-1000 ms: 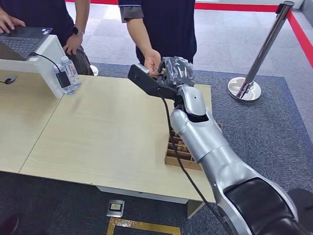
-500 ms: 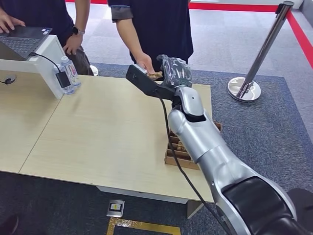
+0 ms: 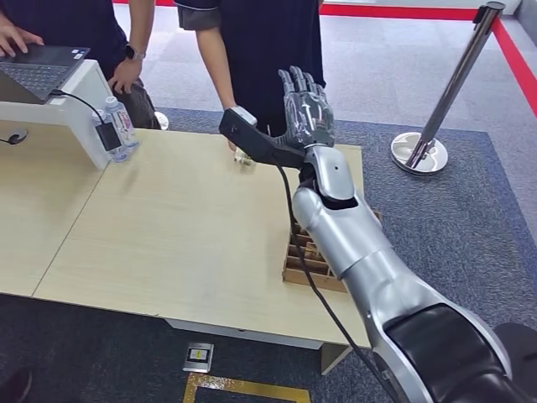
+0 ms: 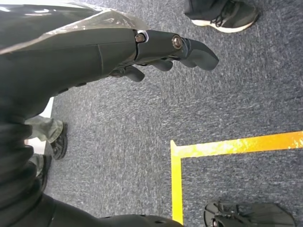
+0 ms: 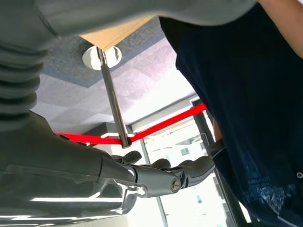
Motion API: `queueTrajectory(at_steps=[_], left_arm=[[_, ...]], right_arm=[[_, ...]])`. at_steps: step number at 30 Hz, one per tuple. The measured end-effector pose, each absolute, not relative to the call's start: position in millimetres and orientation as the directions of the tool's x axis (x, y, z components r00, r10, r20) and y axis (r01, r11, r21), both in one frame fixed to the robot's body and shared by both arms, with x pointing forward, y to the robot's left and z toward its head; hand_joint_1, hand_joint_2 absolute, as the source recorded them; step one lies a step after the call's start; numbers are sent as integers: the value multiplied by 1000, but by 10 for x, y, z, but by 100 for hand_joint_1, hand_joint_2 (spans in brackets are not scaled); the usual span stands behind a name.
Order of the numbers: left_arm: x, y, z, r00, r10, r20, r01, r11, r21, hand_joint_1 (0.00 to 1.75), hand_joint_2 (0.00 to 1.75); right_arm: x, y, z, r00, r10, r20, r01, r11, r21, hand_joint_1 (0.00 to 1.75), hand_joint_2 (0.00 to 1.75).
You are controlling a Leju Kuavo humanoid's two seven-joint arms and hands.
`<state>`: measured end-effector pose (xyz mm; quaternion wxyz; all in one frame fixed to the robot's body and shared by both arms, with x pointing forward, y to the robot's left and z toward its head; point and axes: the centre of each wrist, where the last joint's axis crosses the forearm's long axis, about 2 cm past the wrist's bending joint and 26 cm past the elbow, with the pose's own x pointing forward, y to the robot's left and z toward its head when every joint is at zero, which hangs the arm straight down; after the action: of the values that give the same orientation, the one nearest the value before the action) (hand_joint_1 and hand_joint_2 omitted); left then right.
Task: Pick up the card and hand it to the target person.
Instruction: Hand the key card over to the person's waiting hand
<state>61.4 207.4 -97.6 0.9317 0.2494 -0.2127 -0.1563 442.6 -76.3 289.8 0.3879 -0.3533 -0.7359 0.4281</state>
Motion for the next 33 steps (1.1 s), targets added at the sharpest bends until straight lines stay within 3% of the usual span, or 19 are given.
queueTrajectory(at_steps=[4,8,13,18,24,29,33], left_arm=[[609,2074,-977,872,-377,312,171,832,528,0,175],[575,2067,-979,887,-346,306,145,838,526,0,175],[495,2051,-986,901,-319,295,125,840,528,0,175],[495,2037,-984,904,-309,295,116,843,525,0,175],[481,2022,-984,902,-317,293,130,846,517,0,175],[526,2017,-977,905,-312,290,127,847,516,0,175],[529,2012,-976,910,-302,284,120,848,516,0,175]], right_arm=[[4404,-1040,2733,-421,875,240,286,379,-880,0,0],[4183,-1663,2319,-316,916,246,477,378,-793,0,0],[3387,-2671,1806,-227,913,339,693,396,-602,0,0],[2755,-3368,1713,-56,932,359,810,252,-530,0,0],[1755,-4040,1322,108,711,695,927,180,-328,0,0],[1084,-4413,681,418,546,726,871,-16,-490,0,0],[823,-4484,51,636,289,716,746,9,-666,0,0]])
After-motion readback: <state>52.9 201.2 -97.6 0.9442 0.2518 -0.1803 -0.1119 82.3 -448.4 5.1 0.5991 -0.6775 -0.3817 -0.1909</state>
